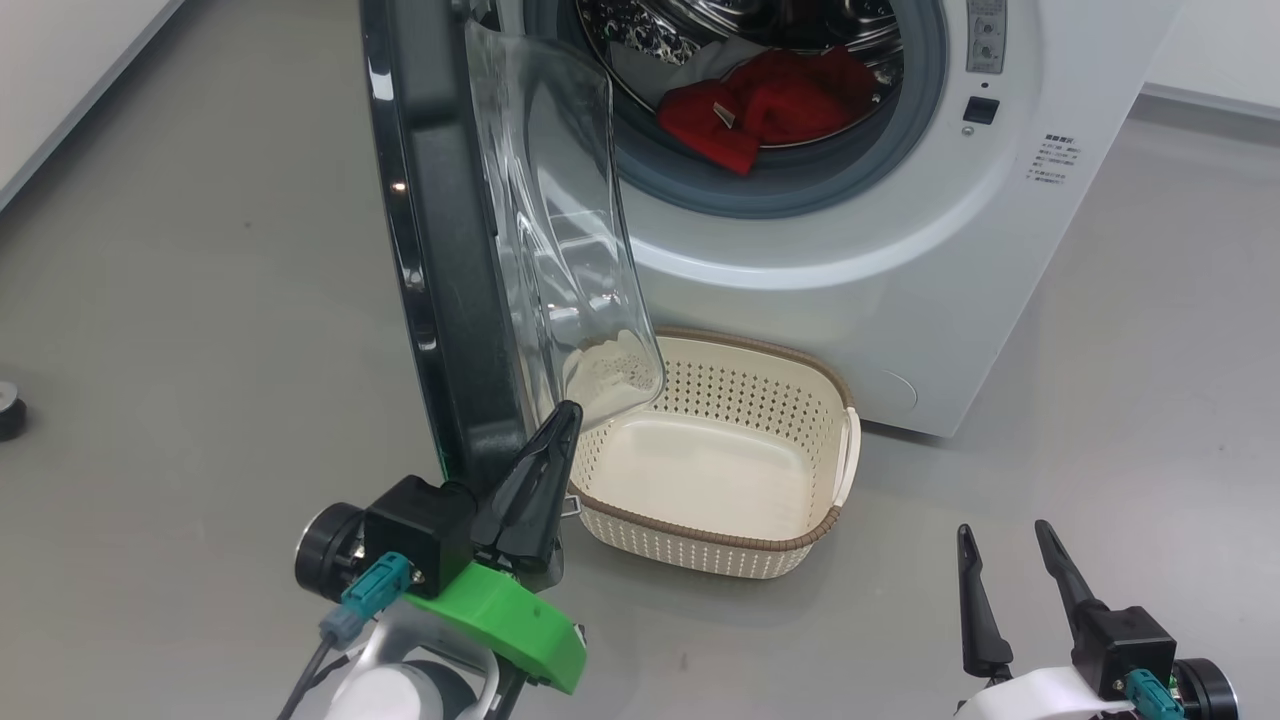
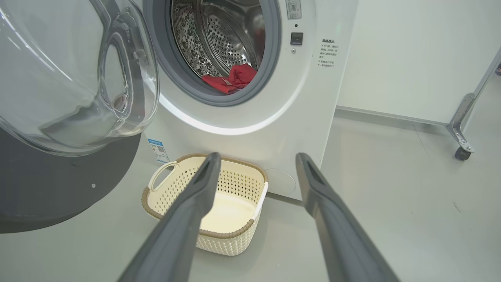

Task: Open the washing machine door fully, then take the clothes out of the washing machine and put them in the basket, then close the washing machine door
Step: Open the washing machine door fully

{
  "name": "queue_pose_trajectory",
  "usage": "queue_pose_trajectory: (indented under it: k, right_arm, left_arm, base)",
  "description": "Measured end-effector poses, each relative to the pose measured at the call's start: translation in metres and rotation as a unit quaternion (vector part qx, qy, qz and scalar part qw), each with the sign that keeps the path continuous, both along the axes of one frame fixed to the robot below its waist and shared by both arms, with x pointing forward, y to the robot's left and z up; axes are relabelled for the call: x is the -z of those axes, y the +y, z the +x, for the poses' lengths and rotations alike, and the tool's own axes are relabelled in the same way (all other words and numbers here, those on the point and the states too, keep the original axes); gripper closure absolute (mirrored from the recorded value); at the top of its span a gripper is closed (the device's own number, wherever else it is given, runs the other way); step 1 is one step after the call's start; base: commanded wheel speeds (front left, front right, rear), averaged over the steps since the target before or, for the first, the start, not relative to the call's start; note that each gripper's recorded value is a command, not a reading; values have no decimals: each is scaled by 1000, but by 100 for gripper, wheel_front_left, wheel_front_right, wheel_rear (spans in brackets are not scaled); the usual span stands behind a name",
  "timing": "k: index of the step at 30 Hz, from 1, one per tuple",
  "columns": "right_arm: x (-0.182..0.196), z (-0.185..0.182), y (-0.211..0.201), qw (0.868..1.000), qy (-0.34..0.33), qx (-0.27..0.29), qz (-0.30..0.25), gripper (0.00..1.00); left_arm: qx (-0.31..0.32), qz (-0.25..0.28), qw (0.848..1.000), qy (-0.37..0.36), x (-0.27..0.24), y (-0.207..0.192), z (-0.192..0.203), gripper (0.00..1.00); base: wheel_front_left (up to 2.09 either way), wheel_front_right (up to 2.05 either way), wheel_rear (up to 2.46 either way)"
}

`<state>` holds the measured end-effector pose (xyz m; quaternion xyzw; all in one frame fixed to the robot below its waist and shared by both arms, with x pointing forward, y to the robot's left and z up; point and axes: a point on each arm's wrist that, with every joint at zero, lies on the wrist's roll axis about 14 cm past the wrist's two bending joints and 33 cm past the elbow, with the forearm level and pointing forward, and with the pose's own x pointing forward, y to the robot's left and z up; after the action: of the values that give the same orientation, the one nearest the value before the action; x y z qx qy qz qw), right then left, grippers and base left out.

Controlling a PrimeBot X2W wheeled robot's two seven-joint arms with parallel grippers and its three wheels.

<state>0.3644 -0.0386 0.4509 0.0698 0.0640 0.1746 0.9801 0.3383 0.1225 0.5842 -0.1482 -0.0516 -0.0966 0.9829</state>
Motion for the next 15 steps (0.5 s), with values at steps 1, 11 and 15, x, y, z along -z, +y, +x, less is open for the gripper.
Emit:
queue_pose_trajectory:
  k: [1, 11, 15]
  right_arm:
    - [1, 0, 0, 1000, 1, 0, 0, 0]
    - [5, 2, 0, 1000, 7, -2, 1, 0]
    - [6, 3, 1, 1000, 9, -3, 2, 0]
  left_arm:
    - [1, 0, 1000, 2, 1, -1, 0, 100]
    - [-10, -1, 999, 41, 23, 1, 4, 100]
    - [-21, -3, 998, 55, 32, 5, 3, 100]
  base:
    - [0, 0, 0]
    - [0, 0, 0]
    - [0, 0, 0]
